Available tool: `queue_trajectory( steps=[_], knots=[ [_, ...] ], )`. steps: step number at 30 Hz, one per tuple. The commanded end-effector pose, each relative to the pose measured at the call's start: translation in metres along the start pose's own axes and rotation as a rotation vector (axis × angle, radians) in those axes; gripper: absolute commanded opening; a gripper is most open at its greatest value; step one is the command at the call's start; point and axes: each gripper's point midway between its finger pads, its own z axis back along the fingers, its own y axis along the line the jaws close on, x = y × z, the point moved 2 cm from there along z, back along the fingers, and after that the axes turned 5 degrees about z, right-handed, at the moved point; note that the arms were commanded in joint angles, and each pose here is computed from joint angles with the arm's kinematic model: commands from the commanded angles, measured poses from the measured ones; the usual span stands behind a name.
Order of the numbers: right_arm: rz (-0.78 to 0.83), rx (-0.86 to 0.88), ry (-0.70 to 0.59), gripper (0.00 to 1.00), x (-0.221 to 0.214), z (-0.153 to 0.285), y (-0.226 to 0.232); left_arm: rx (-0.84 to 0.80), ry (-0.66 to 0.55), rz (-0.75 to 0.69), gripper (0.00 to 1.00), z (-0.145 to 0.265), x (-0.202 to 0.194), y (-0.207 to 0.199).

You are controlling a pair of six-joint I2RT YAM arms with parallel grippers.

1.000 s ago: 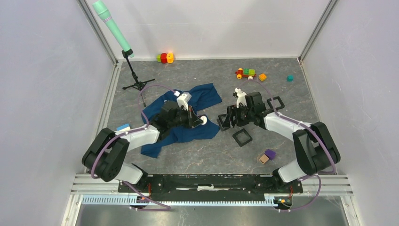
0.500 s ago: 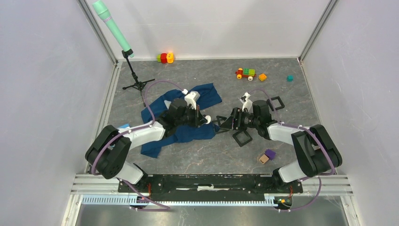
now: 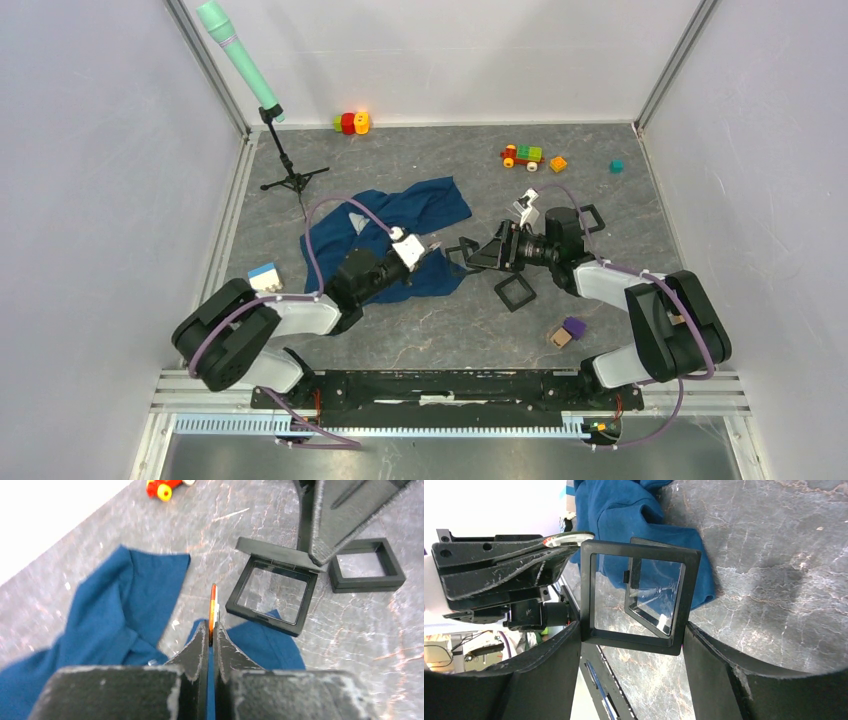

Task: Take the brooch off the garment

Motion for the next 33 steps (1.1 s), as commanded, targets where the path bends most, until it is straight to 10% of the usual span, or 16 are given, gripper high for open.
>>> queue_trajectory(
  steps=[1, 33],
  knots=[
    [0.041, 0.070, -0.011, 0.58, 0.017, 0.001, 0.019, -0.086, -0.254, -0.444, 0.02, -0.008, 0.040, -0.006],
    [0.030, 0.077, 0.007, 0.56, 0.012, 0.000, 0.019, -0.206, -0.152, -0.756, 0.05, -0.037, 0.014, -0.038]
  ],
)
